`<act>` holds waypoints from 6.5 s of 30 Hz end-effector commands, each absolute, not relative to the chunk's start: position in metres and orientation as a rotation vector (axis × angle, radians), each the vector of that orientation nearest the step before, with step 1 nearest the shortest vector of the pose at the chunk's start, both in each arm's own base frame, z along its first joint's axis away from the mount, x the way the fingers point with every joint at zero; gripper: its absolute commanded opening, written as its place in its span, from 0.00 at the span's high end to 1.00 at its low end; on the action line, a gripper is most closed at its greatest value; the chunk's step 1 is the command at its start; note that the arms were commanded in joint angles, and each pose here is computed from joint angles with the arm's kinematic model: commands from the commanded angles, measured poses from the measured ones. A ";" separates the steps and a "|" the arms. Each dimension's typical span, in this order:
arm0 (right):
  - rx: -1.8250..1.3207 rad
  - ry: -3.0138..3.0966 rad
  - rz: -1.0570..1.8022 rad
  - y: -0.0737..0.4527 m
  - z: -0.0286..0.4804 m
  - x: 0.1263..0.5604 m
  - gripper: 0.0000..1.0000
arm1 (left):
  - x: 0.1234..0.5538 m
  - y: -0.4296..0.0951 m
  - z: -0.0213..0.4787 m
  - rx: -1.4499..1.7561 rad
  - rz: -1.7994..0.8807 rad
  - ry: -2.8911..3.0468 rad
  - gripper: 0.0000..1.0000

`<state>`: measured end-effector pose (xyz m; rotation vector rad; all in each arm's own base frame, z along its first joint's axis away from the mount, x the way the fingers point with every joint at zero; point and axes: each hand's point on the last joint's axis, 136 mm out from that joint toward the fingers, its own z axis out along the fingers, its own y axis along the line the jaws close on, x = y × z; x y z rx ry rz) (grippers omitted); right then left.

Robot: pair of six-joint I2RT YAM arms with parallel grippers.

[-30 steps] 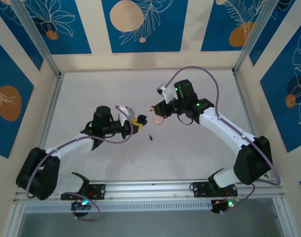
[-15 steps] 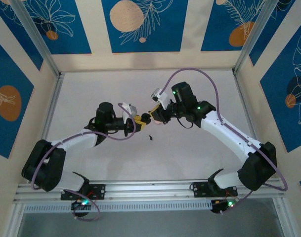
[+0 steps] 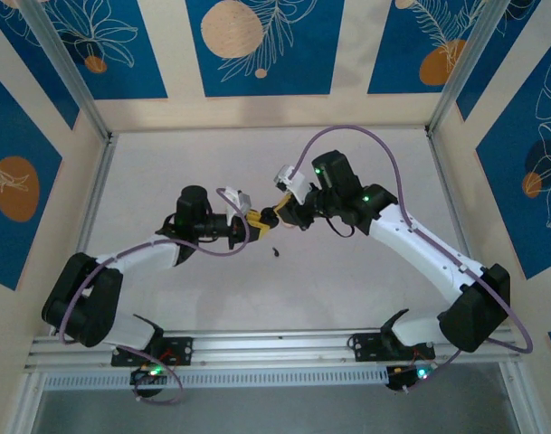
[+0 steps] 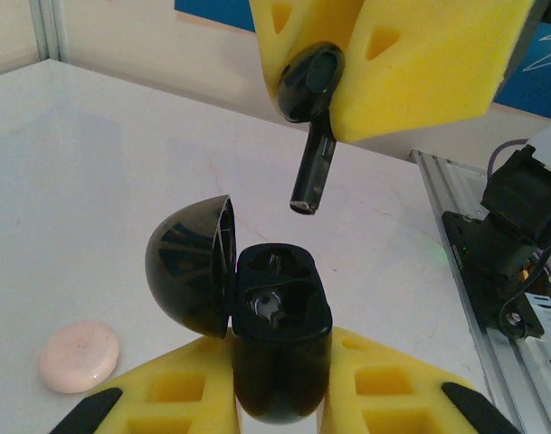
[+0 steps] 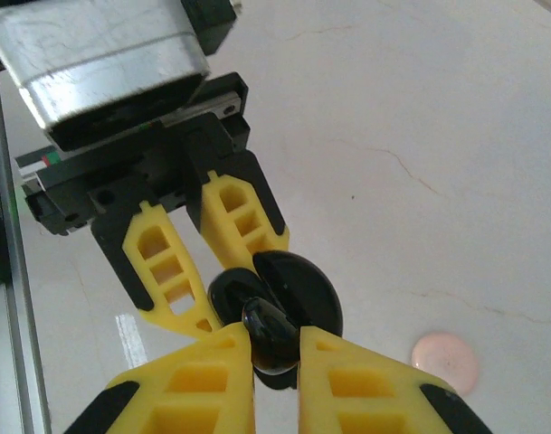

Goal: Insert the wireless bluetooth earbuds into the charging case

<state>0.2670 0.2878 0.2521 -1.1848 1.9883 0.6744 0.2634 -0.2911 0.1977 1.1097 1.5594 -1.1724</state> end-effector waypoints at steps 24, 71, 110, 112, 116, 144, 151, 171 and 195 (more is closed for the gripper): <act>-1.403 1.998 0.576 0.297 0.236 0.251 0.85 | 0.260 -0.293 0.221 1.169 -1.189 1.432 0.79; -0.666 2.530 0.899 0.250 0.203 0.249 0.62 | 0.267 -0.251 0.181 0.994 -0.833 1.630 0.76; -0.678 3.057 0.918 0.329 0.053 0.276 0.65 | 0.255 -0.217 0.174 0.892 -0.683 1.732 0.76; -0.696 3.069 0.900 0.330 0.047 0.277 0.65 | 0.254 -0.217 0.174 0.892 -0.683 1.734 0.76; -0.721 3.086 0.870 0.330 0.038 0.278 0.65 | 0.253 -0.215 0.174 0.889 -0.673 1.738 0.76; -0.587 3.185 0.522 0.261 0.027 0.271 0.63 | 0.251 -0.215 0.175 0.886 -0.682 1.737 0.76; -0.536 3.152 0.534 0.255 0.051 0.269 0.61 | 0.250 -0.215 0.177 0.887 -0.690 1.732 0.76; -0.312 3.295 0.384 0.227 0.030 0.253 0.64 | 0.249 -0.215 0.179 0.882 -0.692 1.726 0.76; -0.225 3.251 0.205 0.192 0.026 0.290 0.68 | 0.252 -0.214 0.180 0.880 -0.677 1.728 0.75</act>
